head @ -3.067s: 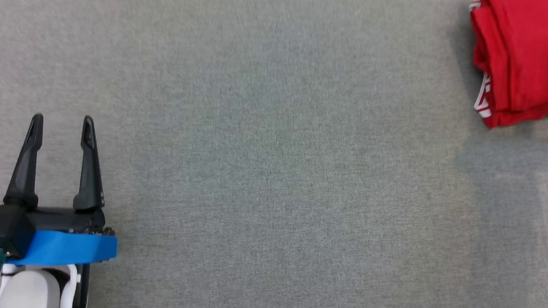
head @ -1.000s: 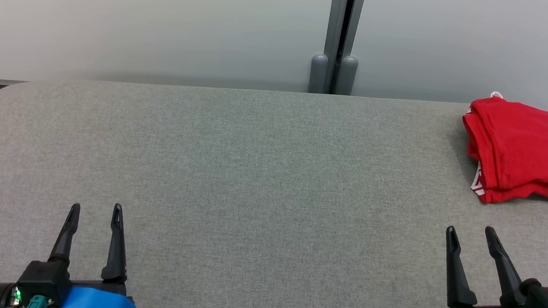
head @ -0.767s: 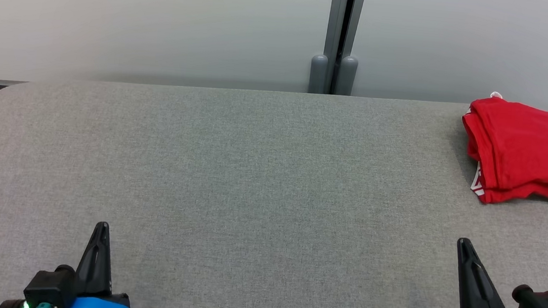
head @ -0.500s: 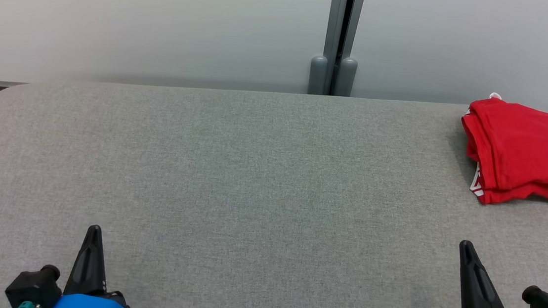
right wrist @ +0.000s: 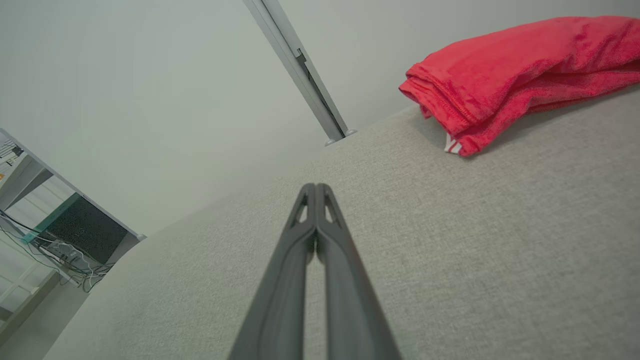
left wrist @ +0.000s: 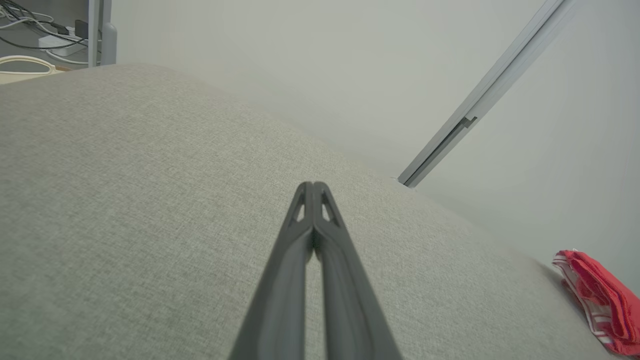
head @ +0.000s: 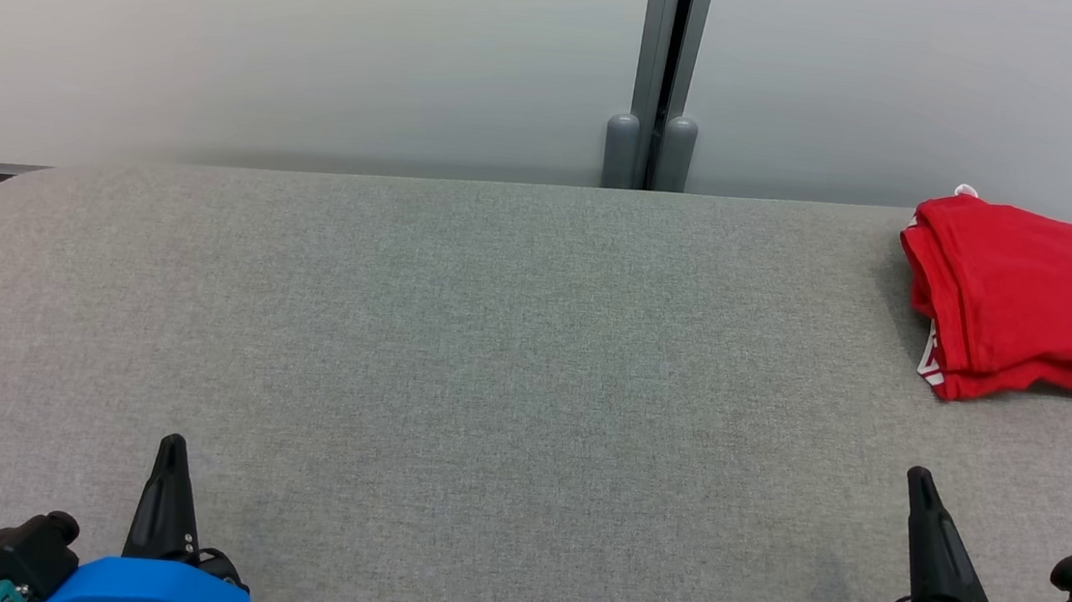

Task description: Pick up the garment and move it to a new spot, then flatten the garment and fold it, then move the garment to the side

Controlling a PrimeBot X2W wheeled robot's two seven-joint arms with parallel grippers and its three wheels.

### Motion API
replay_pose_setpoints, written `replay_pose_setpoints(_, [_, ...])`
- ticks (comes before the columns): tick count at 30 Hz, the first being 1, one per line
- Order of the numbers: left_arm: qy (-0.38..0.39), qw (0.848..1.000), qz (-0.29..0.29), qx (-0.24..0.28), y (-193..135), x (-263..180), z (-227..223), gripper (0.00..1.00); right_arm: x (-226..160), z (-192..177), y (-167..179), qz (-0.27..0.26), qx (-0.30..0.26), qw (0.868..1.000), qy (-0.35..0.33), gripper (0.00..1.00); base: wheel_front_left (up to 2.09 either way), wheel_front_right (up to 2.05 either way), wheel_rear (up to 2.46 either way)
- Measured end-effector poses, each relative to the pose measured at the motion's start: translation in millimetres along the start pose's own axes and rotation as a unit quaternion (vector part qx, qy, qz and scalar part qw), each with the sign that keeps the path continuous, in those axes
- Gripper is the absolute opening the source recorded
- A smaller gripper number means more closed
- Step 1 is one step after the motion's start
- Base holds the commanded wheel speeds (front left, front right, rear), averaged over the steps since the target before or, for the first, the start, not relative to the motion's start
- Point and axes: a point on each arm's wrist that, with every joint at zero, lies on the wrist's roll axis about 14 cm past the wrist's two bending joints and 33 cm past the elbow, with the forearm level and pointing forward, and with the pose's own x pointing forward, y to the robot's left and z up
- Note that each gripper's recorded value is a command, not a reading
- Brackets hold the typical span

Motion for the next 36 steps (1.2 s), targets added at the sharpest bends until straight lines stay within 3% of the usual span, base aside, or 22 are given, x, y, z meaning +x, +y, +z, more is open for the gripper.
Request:
replay_pose_setpoints(16, [0.000,0.992,0.005,-0.123,-1,6,7,0.00,5,3,-3,-0.008,0.117,0.993,-0.001,0.00,0.00,0.00,0.00])
replay_pose_setpoints(36, [0.001,0.968,-0.002,-0.249,-5,11,14,0.00,9,7,-5,-0.012,0.237,0.971,-0.003,0.00,0.00,0.00,0.00])
